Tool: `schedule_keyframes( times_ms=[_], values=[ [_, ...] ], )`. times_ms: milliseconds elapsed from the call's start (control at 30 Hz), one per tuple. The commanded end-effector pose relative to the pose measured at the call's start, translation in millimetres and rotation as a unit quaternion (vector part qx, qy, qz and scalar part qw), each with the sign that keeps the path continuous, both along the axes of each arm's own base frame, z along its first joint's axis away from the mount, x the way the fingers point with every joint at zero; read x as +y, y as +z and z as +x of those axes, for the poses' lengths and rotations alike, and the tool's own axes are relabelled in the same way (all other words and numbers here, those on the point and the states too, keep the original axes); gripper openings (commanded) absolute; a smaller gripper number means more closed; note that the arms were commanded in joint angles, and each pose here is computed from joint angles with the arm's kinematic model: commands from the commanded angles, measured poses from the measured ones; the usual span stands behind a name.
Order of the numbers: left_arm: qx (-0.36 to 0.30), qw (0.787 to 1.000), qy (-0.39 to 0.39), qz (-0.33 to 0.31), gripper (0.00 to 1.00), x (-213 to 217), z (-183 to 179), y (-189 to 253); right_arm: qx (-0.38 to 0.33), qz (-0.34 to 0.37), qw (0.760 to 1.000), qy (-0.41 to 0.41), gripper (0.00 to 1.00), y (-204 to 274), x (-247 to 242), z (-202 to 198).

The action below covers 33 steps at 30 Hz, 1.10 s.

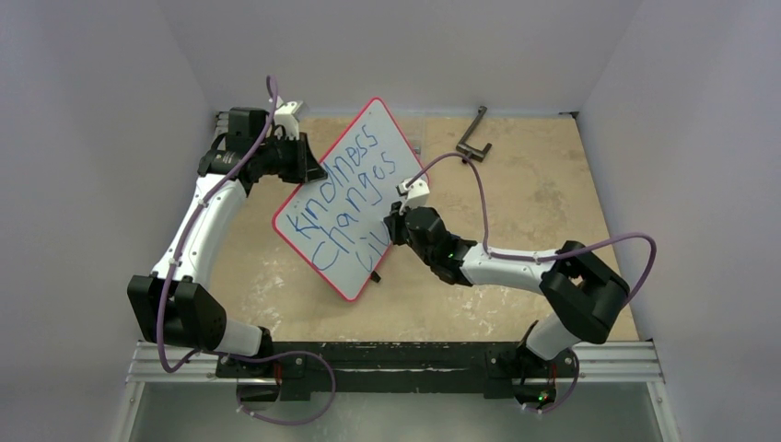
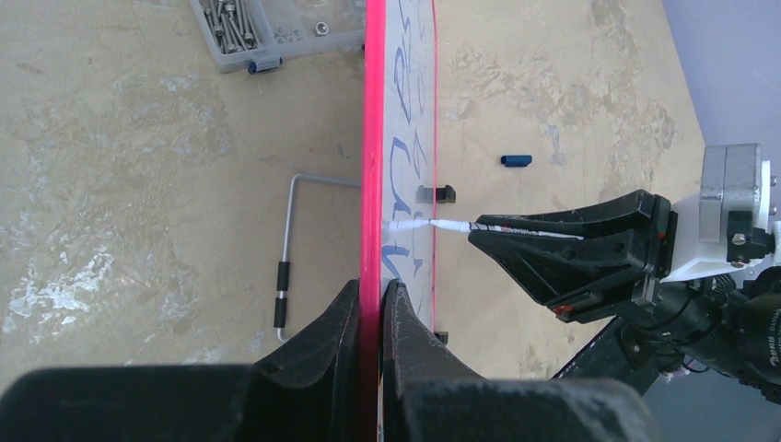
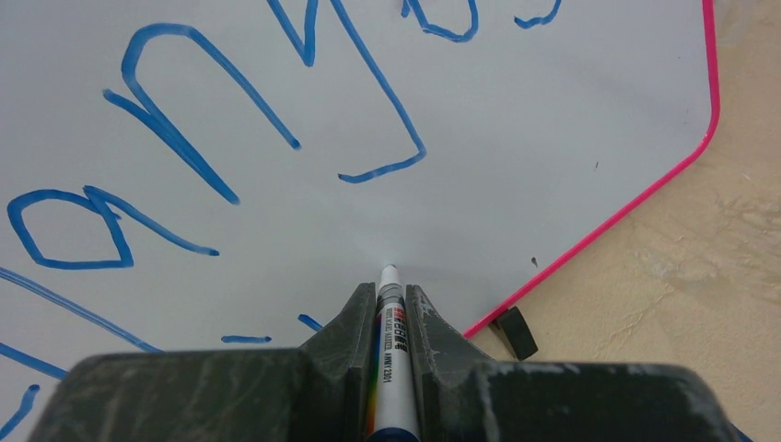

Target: Write a sentence on the whiteboard

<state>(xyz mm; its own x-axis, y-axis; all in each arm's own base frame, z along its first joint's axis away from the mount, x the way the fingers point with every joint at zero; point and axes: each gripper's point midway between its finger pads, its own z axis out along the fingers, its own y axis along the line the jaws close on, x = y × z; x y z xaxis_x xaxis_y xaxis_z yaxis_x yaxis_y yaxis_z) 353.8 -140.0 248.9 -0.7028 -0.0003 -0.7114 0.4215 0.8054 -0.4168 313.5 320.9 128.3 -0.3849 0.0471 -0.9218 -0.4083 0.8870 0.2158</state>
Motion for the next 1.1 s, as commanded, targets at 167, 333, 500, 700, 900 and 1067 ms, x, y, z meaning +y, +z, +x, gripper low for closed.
schedule_keyframes(
  times_ms=[167,333,500,700,900,1067],
  values=[
    [0.013,0.997,0.023,0.067,0.00,21.4,-0.7,-20.1,-0.015,0.023,1.000,0.011,0.00,17.8,11.4,5.4],
    [0.013,0.997,0.023,0.067,0.00,21.5,-0.5,-20.1,-0.029,0.023,0.999,-0.005,0.00,30.5,-5.7,1.1],
    [0.012,0.997,0.023,0.067,0.00,21.5,-1.0,-19.7,-0.042,0.026,0.999,-0.020,0.00,43.3,-25.1,-0.2],
    [0.013,0.997,0.024,0.068,0.00,22.1,-1.2,-20.2,-0.030,0.026,0.999,-0.022,0.00,31.6,-30.8,-1.3],
    [0.014,0.997,0.024,0.069,0.00,22.2,-1.2,-20.7,-0.014,0.029,0.999,-0.014,0.00,15.1,-24.5,-1.7],
    [0.012,0.997,0.024,0.069,0.00,22.0,-1.1,-19.9,-0.007,0.027,1.000,-0.005,0.00,7.1,-17.9,-0.3]
  ],
)
